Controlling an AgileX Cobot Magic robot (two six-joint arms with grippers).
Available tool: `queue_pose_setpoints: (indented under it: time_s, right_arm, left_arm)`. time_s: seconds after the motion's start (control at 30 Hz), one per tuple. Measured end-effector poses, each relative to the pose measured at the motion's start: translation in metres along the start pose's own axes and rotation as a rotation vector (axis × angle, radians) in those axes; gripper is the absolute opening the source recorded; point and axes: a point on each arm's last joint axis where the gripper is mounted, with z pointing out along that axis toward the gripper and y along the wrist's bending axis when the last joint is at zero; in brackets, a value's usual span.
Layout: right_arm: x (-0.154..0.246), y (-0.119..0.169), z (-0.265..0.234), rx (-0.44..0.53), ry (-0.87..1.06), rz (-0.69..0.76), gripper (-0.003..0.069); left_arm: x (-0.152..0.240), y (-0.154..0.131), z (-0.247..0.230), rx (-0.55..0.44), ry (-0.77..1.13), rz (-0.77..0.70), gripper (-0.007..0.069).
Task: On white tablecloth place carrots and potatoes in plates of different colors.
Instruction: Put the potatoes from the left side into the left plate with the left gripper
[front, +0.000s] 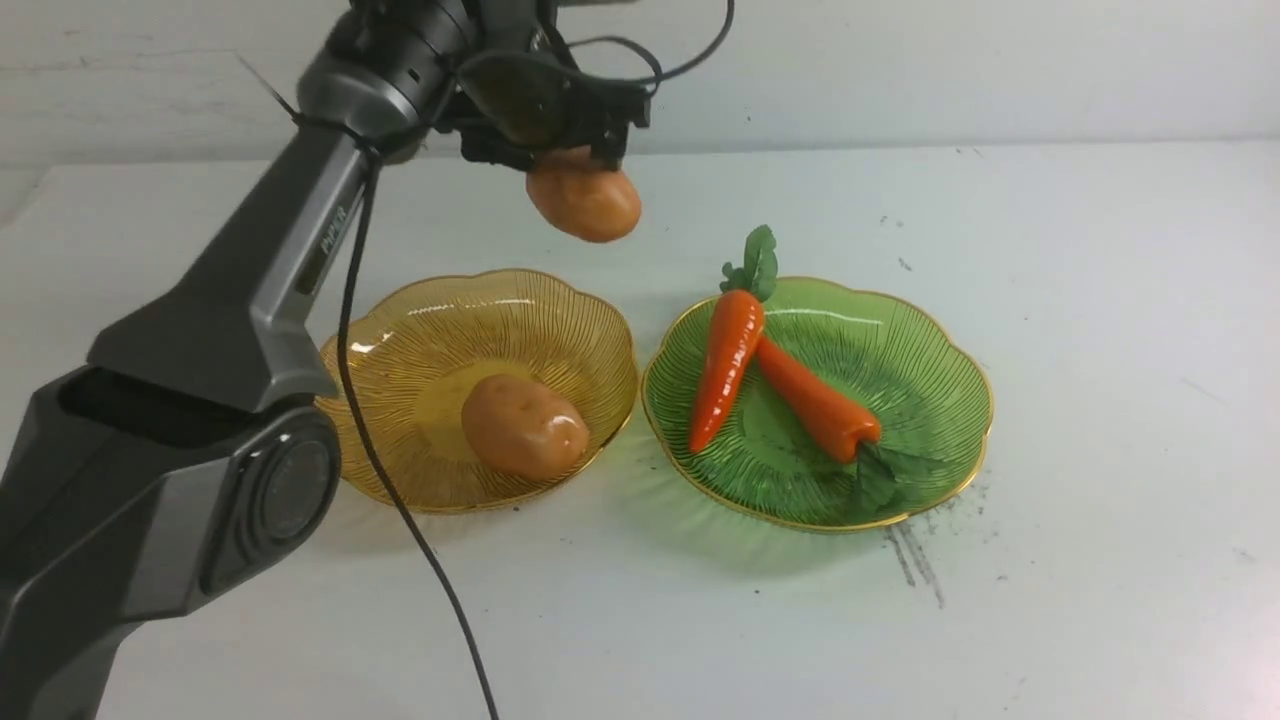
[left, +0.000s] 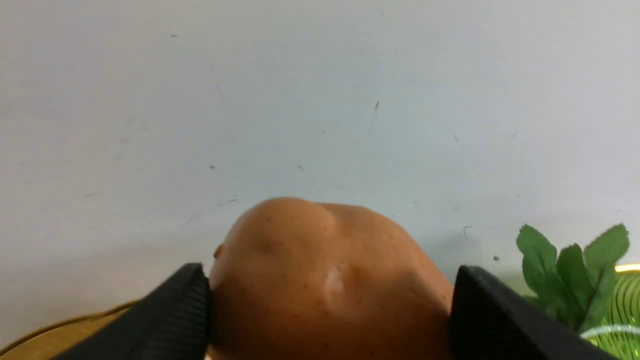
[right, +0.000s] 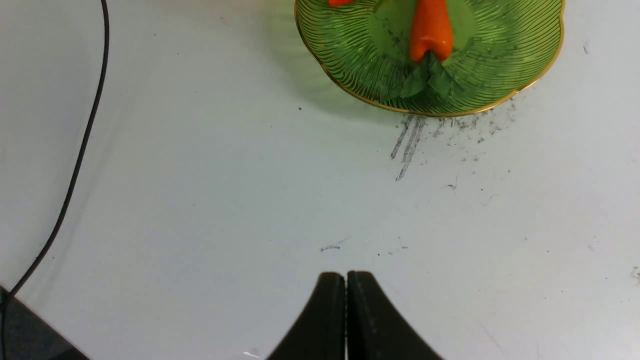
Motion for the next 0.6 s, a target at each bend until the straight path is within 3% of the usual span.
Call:
queue_pose_setpoints:
  time_s: [0.17,0.4,0.6]
  right_arm:
    - [-0.002,0.002,0.0,-0.018,-0.024,0.011,-0.0004]
    - [-0.002,0.005,0.0,-0.057,-0.023,0.025,-0.0004]
    - [-0.002,0.005,0.0,-0.059,-0.016,0.025,-0.0004]
  left_arm:
    - [-0.011,0.001,-0.035,-0.014,-0.036,0.042,0.0562]
    - [0.004,-0.002,-0.014,0.026,0.065,0.022,0.0562]
    - [0.026,0.003,-0.005,-0.019,0.201,0.021,0.0552]
